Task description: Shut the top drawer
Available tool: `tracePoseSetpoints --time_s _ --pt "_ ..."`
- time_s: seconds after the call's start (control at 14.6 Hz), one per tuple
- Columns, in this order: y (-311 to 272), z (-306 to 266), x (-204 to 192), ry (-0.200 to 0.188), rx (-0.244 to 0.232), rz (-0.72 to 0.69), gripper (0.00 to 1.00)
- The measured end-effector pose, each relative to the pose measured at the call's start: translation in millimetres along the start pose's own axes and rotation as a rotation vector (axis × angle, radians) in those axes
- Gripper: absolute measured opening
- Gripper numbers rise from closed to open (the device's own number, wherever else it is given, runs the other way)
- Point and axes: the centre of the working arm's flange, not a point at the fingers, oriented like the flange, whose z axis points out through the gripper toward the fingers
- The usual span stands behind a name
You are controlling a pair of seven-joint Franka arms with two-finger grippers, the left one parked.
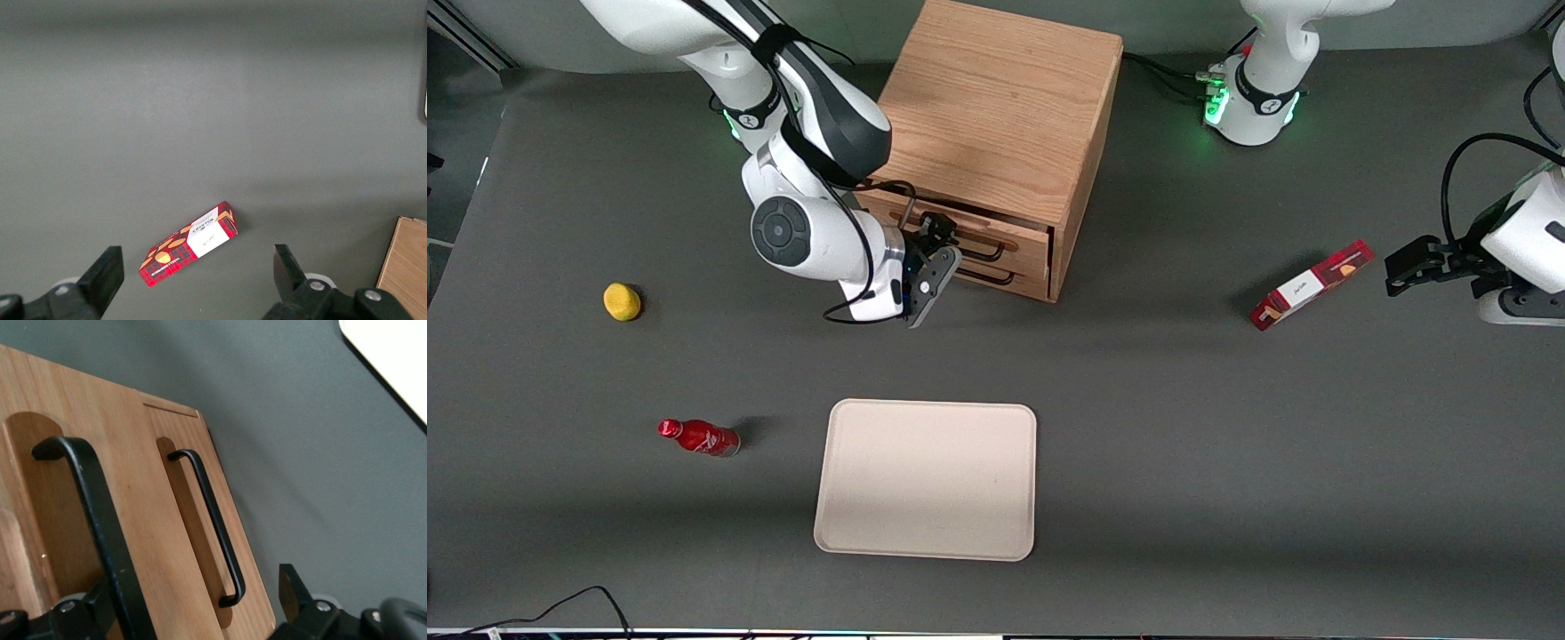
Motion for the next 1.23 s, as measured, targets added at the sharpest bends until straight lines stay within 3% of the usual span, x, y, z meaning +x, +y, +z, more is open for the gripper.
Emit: tracePoseSetpoints --time_s 0.48,1.02,1.23 --pt "-5.3 -1.6 -3.4 0.015 -0.015 0.016 1.0" --pt "-25.3 -56.0 -9.4 -0.032 0.013 -0.003 1.0" --pt "-33.3 -98.7 -3.2 -0.005 0.012 0.0 1.0"
